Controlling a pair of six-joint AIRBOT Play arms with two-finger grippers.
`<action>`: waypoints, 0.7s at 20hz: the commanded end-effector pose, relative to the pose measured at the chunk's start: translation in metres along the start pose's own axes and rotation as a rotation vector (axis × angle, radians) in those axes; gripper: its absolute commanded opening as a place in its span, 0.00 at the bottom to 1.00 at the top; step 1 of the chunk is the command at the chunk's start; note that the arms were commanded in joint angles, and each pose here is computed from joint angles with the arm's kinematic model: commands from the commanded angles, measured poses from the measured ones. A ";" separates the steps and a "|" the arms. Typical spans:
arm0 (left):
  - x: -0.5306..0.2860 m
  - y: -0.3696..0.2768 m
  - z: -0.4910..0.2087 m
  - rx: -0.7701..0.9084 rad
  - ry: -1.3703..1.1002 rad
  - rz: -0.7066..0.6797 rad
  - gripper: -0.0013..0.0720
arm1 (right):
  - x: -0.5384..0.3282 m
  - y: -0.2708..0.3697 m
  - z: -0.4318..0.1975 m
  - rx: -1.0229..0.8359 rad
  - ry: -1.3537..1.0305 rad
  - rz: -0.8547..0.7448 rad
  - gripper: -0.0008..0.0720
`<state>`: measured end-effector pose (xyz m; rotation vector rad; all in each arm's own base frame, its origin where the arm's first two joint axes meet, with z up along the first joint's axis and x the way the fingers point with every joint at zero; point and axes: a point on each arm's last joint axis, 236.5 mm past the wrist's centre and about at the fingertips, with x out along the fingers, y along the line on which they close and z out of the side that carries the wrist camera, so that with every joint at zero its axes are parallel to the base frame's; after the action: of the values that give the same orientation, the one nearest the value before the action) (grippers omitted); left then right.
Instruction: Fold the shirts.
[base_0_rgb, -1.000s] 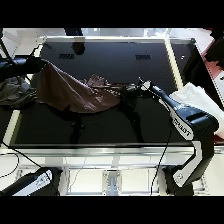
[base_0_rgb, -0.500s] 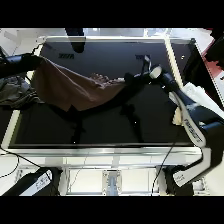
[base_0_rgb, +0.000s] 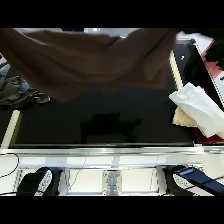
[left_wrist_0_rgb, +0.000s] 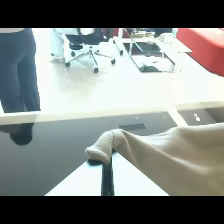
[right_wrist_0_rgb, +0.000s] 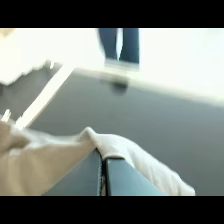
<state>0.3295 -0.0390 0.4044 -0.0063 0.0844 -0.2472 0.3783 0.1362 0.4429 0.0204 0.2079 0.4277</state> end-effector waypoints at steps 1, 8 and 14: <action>0.007 -0.007 -0.032 -0.030 0.141 -0.049 0.03 | -0.014 -0.013 0.003 -0.053 0.015 -0.068 0.02; 0.082 0.040 -0.256 -0.172 0.876 -0.086 0.03 | 0.175 -0.057 -0.289 0.070 0.820 -0.037 0.03; 0.135 0.077 -0.393 -0.301 1.101 -0.020 0.03 | 0.267 -0.064 -0.434 0.195 0.927 -0.010 0.71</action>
<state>0.4287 -0.0075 0.0588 -0.1273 1.1312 -0.2884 0.5391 0.1652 0.0295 -0.0526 1.1009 0.3735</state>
